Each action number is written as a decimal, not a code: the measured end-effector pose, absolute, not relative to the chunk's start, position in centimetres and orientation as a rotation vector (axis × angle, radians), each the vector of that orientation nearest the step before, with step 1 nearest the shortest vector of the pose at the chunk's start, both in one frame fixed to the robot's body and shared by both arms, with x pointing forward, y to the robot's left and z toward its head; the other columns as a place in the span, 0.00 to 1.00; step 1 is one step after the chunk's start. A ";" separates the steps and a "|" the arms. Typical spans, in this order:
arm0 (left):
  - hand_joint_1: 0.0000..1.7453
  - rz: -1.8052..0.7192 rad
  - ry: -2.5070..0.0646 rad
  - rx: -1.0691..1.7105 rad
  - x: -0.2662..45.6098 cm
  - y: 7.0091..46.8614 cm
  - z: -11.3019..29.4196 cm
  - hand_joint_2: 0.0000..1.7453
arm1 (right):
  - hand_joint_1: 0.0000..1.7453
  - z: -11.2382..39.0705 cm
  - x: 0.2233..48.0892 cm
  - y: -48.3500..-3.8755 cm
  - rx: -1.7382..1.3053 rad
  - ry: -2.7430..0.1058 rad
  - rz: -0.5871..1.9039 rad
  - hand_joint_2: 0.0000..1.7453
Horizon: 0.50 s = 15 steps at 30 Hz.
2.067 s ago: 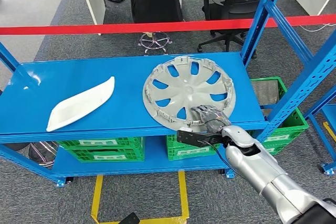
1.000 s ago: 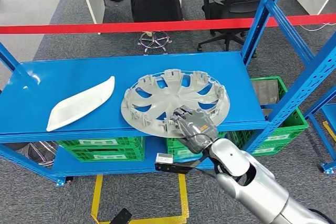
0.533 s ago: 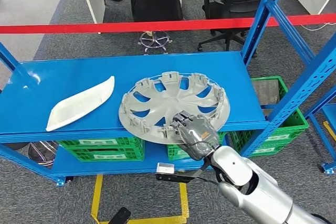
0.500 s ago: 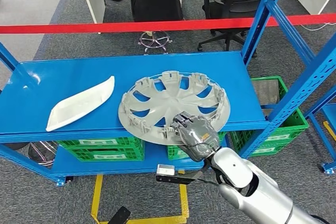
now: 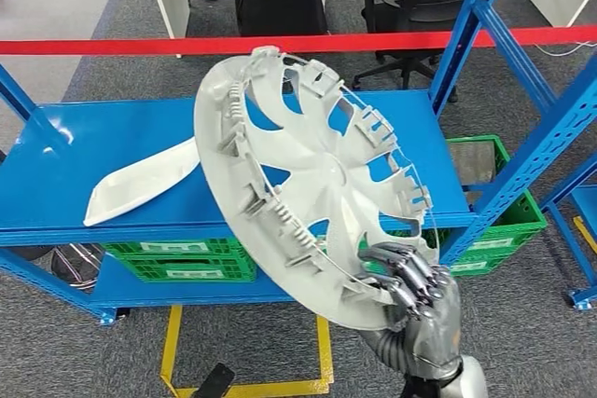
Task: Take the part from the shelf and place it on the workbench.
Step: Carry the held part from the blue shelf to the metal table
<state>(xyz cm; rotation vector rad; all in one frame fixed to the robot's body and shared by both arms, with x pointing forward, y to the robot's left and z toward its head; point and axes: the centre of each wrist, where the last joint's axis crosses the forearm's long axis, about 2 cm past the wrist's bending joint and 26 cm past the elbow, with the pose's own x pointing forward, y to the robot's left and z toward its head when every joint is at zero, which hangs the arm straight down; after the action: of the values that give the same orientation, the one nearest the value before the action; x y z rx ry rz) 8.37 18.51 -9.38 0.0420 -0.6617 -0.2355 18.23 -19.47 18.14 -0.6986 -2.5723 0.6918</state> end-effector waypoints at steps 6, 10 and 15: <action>0.00 -0.231 -0.667 0.044 8.4 18.4 -9.4 1.00 | 1.00 19.5 18.0 -20.2 -0.714 -2.657 0.551 1.00; 0.00 -0.226 -0.673 0.047 8.4 18.4 -9.4 1.00 | 1.00 19.6 17.8 -20.3 -0.645 -2.658 0.450 1.00; 0.00 -0.224 -0.676 0.051 8.4 18.4 -9.3 1.00 | 1.00 19.2 17.2 -20.2 -0.536 -2.649 0.343 1.00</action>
<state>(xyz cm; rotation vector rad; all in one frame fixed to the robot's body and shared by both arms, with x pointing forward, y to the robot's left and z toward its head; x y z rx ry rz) 8.41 18.37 -9.34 0.0511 -0.6759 -0.2240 17.20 -20.19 19.17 -0.5357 -2.6488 0.3426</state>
